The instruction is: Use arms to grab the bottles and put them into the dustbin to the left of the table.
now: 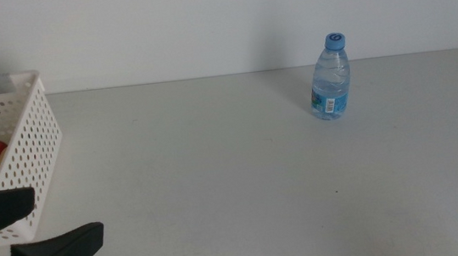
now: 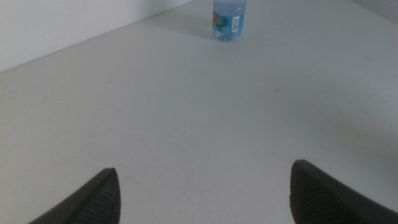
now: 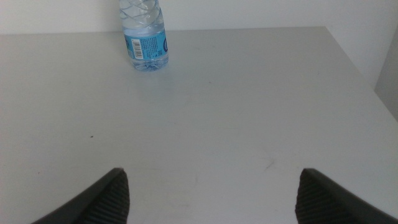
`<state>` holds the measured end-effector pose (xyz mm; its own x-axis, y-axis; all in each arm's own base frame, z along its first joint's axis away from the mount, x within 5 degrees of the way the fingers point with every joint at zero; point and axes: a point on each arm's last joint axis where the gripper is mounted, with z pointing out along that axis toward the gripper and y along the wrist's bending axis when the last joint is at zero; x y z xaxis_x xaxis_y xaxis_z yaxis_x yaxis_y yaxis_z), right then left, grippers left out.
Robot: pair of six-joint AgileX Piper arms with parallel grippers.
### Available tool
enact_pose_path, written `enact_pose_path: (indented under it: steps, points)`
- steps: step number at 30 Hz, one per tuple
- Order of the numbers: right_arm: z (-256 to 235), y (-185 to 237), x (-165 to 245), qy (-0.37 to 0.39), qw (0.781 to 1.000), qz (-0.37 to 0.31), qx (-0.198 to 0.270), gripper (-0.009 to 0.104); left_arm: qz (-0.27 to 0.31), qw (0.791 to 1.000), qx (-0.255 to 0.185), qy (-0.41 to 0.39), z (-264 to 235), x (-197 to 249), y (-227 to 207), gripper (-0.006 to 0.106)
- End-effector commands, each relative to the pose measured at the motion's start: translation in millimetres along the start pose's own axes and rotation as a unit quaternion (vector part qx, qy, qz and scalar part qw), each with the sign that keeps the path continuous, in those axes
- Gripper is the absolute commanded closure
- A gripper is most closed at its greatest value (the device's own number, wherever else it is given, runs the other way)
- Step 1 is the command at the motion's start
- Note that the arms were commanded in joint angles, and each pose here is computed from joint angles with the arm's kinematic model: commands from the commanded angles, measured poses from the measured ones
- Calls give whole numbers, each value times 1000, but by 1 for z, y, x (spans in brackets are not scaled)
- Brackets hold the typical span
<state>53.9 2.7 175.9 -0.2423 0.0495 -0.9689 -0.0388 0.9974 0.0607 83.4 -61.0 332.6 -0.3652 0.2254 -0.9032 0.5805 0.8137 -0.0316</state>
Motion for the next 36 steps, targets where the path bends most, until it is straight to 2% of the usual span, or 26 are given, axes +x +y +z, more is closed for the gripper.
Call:
enact_pose_path:
  steps: [1, 18, 22, 31, 36]
  points:
    - [-3, 1, -11, -52, 999, -8, -4, 1, -8, 997, 6, -72, -7, -9, -1, 7]
    - [-3, 1, -11, -52, 999, -8, -4, 1, 18, 997, -24, -77, -10, -6, 4, 7]
    - [-3, -1, -11, -54, 996, -69, 9, 1, 18, 997, -24, -77, -10, -6, 4, 7]
    - [-3, -1, -12, -57, 995, -81, 12, 1, 18, 997, -24, -77, -10, -6, 4, 7]
    - [-1, 3, -30, -142, 988, -61, -5, 1, 18, 997, -24, -77, -10, -6, 4, 7]
